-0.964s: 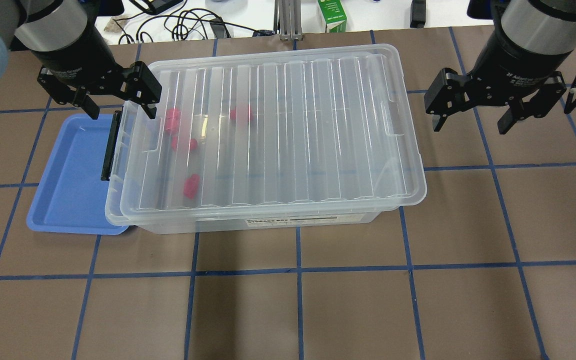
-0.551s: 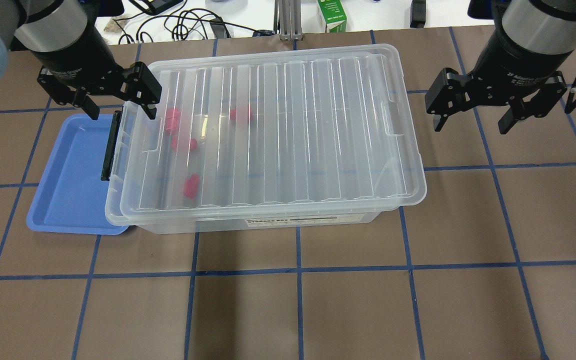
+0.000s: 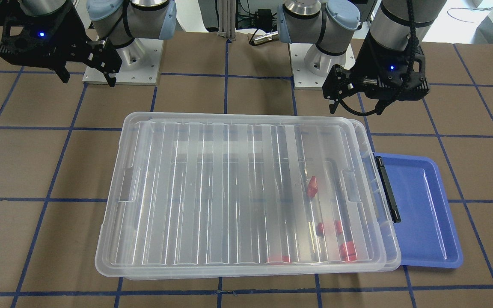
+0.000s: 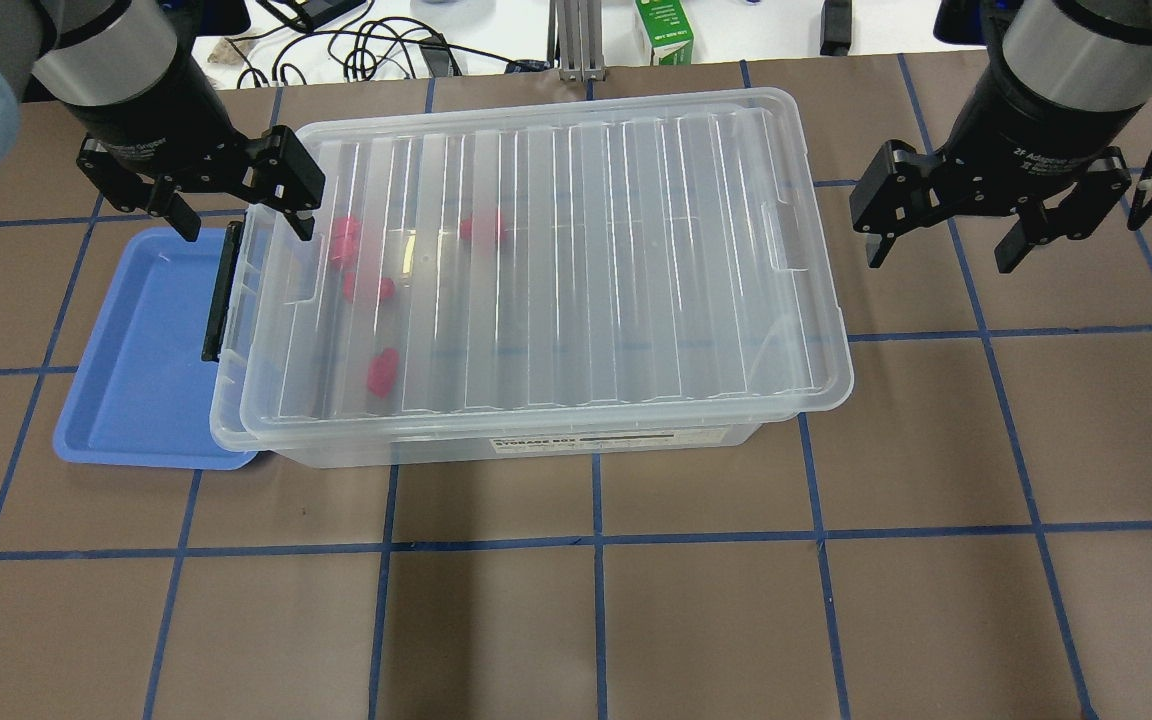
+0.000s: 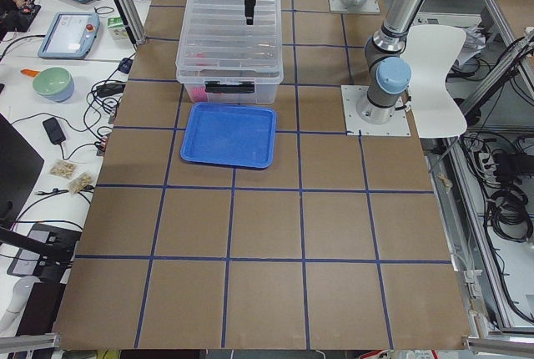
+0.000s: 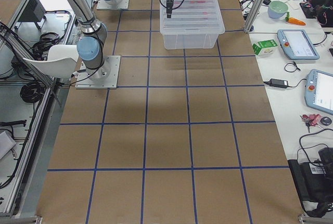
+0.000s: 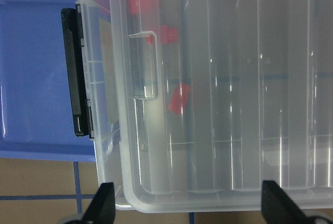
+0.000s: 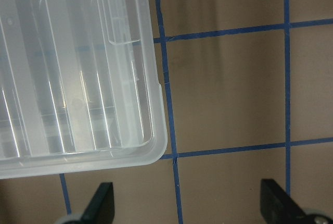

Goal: Place red block in blue tray from box

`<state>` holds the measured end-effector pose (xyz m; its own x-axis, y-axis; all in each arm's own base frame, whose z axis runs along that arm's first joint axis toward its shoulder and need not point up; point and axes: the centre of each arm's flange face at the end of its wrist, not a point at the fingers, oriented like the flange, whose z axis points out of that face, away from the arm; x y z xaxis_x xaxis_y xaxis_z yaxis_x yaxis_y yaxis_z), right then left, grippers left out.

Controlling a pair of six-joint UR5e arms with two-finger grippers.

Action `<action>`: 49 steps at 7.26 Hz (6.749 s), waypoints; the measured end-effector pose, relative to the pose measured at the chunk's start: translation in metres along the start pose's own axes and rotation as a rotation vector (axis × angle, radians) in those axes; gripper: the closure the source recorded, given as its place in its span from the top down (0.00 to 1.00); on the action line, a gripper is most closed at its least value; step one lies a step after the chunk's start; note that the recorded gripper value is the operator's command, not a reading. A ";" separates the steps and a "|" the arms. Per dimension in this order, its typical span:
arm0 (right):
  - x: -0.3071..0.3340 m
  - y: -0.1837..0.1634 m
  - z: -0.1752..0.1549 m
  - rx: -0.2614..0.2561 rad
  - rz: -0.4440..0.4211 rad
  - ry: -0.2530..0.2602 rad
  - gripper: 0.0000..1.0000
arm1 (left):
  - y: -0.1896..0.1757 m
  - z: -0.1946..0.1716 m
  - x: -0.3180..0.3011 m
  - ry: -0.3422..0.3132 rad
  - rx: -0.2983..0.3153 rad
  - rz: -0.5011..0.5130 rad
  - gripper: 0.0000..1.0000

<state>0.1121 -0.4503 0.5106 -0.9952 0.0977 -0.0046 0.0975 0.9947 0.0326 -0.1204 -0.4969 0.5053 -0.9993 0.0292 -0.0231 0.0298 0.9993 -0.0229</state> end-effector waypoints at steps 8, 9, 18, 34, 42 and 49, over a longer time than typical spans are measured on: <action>-0.009 -0.125 0.123 0.005 -0.013 -0.002 1.00 | 0.001 0.001 0.000 0.000 -0.002 0.000 1.00; -0.009 -0.131 0.134 -0.006 -0.014 -0.001 1.00 | 0.001 0.001 0.000 0.000 -0.002 0.000 1.00; 0.004 -0.147 0.161 -0.042 -0.014 0.033 1.00 | 0.003 0.001 0.000 0.000 -0.002 0.000 1.00; 0.115 -0.165 0.151 -0.050 -0.072 0.123 1.00 | 0.001 0.001 0.001 0.000 -0.002 0.002 1.00; 0.143 -0.166 0.145 -0.055 -0.096 0.145 1.00 | 0.000 0.002 0.001 0.001 -0.004 0.002 1.00; 0.118 -0.081 -0.003 0.001 -0.065 0.091 1.00 | -0.009 0.077 0.001 0.018 -0.074 0.022 1.00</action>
<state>-0.0136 -0.5192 0.5105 -0.9960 0.0300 0.0839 0.0330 0.9989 0.0346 -0.1196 -0.5078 0.4285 -0.9987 0.0506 -0.0047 0.0503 0.9974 0.0511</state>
